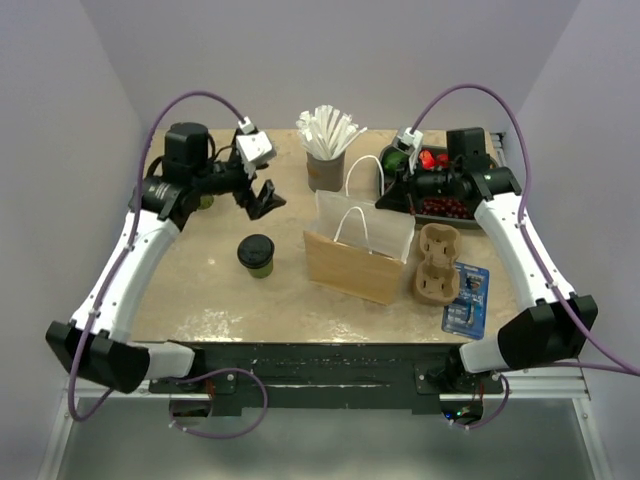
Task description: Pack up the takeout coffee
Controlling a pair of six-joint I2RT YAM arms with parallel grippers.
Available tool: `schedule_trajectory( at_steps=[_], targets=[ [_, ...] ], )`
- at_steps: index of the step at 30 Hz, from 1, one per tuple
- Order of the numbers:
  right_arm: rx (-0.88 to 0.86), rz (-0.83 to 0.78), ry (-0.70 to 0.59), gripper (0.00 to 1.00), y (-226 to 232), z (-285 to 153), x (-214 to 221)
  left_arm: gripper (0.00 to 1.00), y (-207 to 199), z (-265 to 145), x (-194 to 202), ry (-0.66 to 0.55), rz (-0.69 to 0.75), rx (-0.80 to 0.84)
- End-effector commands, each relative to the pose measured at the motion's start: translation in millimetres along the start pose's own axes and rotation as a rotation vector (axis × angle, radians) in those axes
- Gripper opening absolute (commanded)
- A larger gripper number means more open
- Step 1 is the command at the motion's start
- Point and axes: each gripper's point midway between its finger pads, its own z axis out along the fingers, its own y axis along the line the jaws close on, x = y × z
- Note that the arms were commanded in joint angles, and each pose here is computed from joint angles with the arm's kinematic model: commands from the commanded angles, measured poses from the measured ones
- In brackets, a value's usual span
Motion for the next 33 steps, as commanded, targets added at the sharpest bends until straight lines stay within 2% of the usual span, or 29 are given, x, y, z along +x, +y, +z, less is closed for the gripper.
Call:
schedule_trajectory(
  at_steps=[1, 3, 6, 15, 18, 33],
  targets=[
    [0.026, -0.034, -0.045, 0.0, 3.9, -7.1, -13.0, 0.99, -15.9, -18.8, 96.1, 0.277, -0.024, -0.016],
    [0.025, -0.036, -0.046, 0.0, 4.6, -7.2, -13.9, 0.99, -15.9, -15.4, 118.8, 0.353, -0.062, -0.003],
    [0.024, -0.038, -0.047, 0.0, 6.2, -8.7, -15.9, 0.99, -11.8, -11.3, 138.6, 0.441, -0.198, -0.003],
    [0.025, -0.044, -0.049, 0.0, 9.8, -9.8, -10.1, 0.99, -1.0, -16.8, 162.9, 0.508, -0.393, -0.173],
    [0.024, -0.041, -0.048, 0.0, 9.1, -9.3, -8.6, 0.99, -9.5, -11.8, 165.2, 0.491, -0.451, -0.145],
    [0.029, -0.043, -0.038, 0.0, 5.6, -8.2, -8.5, 0.99, -25.7, -16.4, 203.7, 0.581, -0.485, -0.14]
  ],
)
